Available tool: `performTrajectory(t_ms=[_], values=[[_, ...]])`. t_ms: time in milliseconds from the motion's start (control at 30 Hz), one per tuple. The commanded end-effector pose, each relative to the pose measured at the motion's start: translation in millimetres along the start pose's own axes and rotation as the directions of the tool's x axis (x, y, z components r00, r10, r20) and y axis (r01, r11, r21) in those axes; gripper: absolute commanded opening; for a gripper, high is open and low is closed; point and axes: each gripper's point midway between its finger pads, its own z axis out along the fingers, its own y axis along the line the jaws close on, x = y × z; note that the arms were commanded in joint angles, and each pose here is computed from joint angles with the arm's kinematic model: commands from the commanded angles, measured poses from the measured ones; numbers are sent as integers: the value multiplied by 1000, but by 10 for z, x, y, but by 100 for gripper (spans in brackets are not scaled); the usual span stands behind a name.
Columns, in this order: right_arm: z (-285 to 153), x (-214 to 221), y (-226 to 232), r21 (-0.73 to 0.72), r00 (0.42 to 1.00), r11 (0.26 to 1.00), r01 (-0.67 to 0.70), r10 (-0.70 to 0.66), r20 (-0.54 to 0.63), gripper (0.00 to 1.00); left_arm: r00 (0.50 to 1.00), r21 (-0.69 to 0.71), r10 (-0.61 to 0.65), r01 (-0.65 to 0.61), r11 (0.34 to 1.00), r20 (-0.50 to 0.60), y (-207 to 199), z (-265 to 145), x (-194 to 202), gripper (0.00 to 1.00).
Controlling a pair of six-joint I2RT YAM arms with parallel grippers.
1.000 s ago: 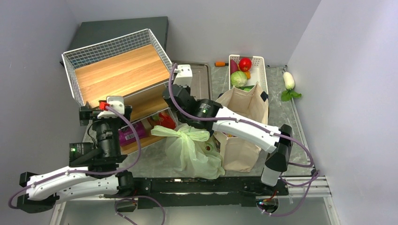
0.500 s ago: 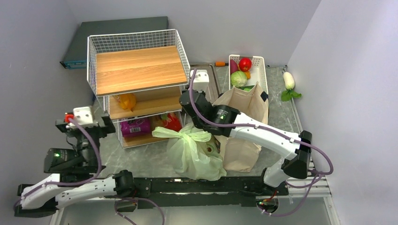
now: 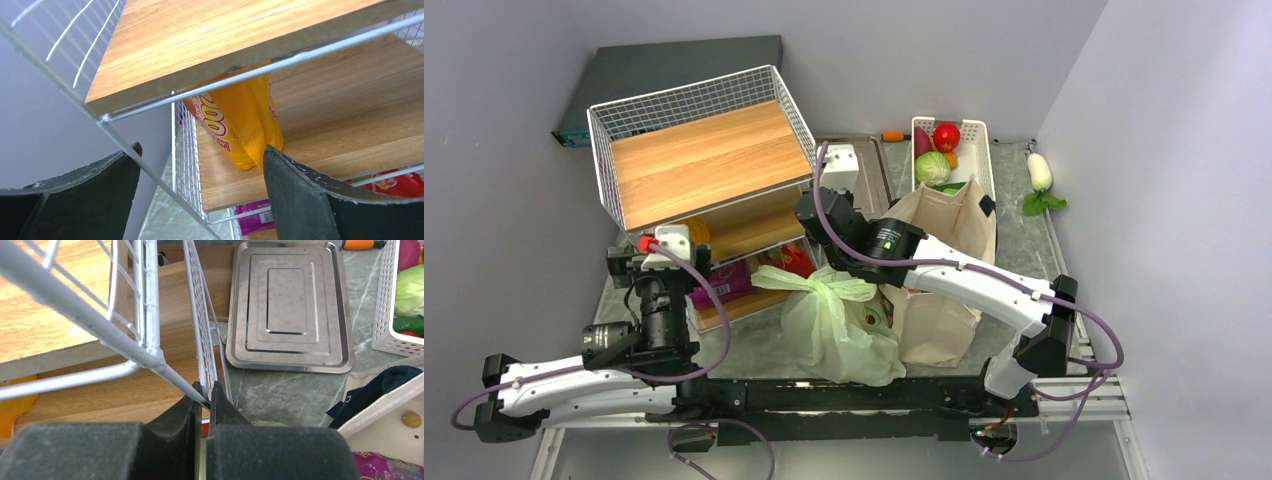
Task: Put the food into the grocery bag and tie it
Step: Move the shelf to the center of the board.
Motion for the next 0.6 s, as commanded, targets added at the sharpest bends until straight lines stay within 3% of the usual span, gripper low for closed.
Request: performTrajectory(t_ms=[0, 67, 100, 233, 367, 433, 467, 567], values=[[29, -35, -82, 33, 995, 995, -95, 95, -11, 0, 976, 11, -207, 208, 978, -70, 54, -40, 226, 91], [29, -32, -72, 25, 996, 995, -92, 92, -10, 0, 980, -22, -187, 186, 982, -65, -32, -36, 289, 94], [30, -30, -69, 23, 996, 996, -91, 91, -11, 0, 959, -42, -277, 275, 961, -53, -126, -31, 304, 95], [34, -14, -25, -2, 995, 995, -95, 95, -18, 0, 965, -60, -256, 253, 966, -47, -215, -18, 379, 98], [44, -29, 32, -27, 996, 996, -85, 84, -25, 0, 990, -48, -130, 127, 991, -60, -360, -20, 455, 99], [34, -63, 76, -47, 996, 995, -83, 82, -25, 0, 989, -42, -126, 124, 991, -72, -325, -18, 547, 99], [28, -71, 95, -57, 996, 995, -84, 83, -25, 0, 978, -48, -193, 190, 981, -74, -280, -11, 590, 98], [8, -72, 143, -88, 996, 992, -89, 87, -30, 0, 986, -96, -144, 136, 986, -83, -277, 21, 729, 99]])
